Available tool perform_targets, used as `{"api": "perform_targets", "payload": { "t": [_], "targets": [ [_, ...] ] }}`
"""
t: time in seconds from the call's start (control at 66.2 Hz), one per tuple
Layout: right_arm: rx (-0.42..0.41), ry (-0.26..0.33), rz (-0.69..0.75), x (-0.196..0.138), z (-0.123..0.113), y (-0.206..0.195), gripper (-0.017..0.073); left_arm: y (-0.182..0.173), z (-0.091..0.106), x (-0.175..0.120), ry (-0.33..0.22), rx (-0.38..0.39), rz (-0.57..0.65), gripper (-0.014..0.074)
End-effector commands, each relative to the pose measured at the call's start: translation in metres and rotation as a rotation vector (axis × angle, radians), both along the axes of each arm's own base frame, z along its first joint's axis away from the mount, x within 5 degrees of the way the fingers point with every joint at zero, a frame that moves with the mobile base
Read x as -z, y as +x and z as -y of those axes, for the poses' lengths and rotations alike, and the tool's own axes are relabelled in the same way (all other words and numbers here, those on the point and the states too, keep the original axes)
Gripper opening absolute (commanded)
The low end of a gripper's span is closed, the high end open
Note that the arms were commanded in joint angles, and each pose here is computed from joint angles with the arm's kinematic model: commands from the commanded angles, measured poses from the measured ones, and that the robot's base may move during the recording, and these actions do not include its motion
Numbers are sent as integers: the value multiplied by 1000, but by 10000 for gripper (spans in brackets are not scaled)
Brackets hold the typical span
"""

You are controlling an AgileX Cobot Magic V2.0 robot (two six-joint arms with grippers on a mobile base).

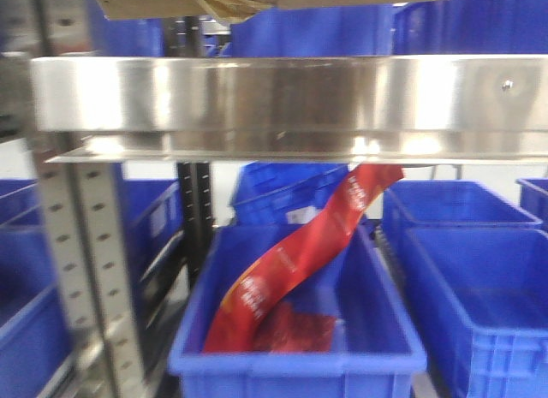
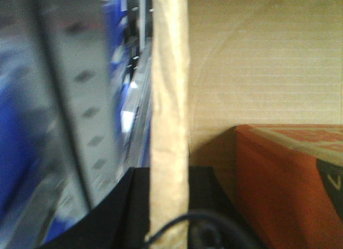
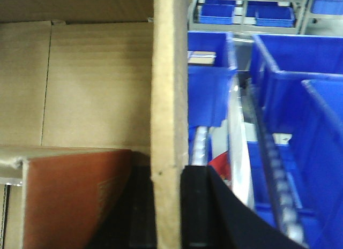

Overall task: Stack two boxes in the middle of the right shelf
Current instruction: 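Drive the base to the steel shelf holding the boxes in both grippers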

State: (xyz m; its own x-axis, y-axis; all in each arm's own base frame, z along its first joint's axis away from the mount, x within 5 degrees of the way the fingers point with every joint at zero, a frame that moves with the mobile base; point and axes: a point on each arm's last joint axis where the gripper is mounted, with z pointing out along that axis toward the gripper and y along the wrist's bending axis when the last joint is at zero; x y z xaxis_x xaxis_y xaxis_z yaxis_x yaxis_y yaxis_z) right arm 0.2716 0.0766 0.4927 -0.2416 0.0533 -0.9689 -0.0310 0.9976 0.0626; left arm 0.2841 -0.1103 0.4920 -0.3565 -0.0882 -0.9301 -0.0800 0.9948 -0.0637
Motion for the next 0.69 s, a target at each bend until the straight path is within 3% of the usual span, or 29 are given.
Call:
{"api": "perform_targets", "payload": {
  "t": [0.0,0.679],
  "targets": [
    [-4,-13,108,-18,6,-9,-162,-2,-11,-7,46,-57,31,-111],
    [-4,-13,108,-18,6,-9,-162,-2,-11,-7,46,-57,31,-111]
  ]
}}
